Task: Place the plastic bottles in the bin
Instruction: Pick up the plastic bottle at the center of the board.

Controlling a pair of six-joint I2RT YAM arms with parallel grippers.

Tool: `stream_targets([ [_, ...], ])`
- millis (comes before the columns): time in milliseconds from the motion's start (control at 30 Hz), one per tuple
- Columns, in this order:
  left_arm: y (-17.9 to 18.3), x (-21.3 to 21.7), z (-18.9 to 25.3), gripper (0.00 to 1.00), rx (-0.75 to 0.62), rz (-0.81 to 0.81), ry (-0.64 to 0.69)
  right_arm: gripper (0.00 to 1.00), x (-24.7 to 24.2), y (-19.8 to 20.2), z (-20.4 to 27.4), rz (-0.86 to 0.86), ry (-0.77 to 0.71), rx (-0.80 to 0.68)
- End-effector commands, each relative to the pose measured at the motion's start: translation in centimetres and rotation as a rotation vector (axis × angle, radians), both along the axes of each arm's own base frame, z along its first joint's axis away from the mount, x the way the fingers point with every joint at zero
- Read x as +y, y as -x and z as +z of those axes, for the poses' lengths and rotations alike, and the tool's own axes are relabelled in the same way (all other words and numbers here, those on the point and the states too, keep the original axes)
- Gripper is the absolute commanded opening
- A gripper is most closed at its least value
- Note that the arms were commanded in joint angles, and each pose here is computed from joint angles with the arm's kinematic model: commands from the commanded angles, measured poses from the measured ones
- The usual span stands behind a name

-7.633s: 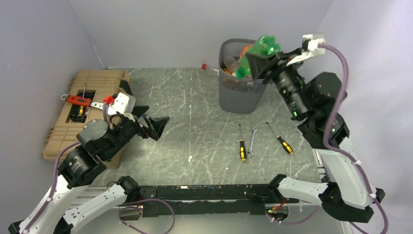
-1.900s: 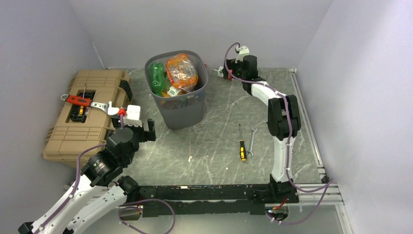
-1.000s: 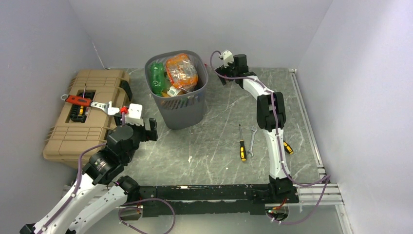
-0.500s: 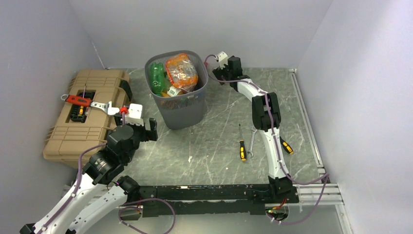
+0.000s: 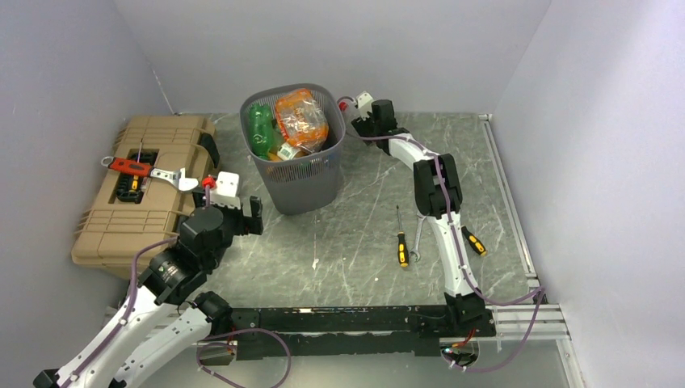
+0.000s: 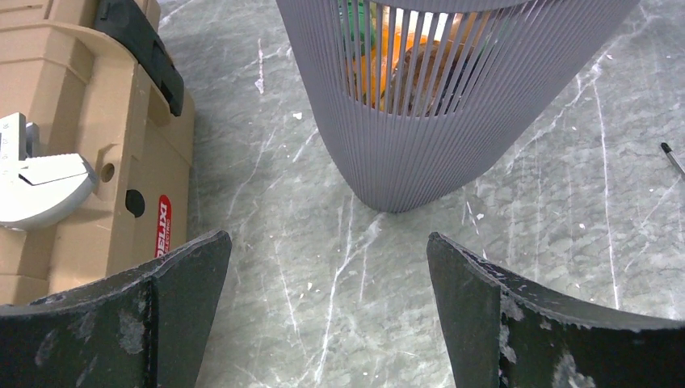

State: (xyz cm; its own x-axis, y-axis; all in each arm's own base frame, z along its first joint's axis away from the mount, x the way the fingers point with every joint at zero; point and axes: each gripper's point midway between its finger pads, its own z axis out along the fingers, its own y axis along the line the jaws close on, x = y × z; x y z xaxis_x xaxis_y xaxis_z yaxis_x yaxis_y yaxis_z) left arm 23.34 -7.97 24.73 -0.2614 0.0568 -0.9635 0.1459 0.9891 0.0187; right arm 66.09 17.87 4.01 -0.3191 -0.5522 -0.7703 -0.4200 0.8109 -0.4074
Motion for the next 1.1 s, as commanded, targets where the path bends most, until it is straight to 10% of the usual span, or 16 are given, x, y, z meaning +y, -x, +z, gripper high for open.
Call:
stream_targets([
  [0,0.4,0.1,1.2,0.97,-0.036,-0.006,0.042,0.71,-0.1,3.0,-2.8,-0.032,0.039,0.132],
  [267,0.9,0.7,2.0,0.97,-0.078,0.003,0.068,0.48,0.9,3.8,-0.4,-0.038,0.059,0.101],
  [1067,1.7,1.7,4.6,0.95,-0.167,0.037,0.168,0.32,-1.9,14.3,22.2,-0.342,-0.545,-0.133],
])
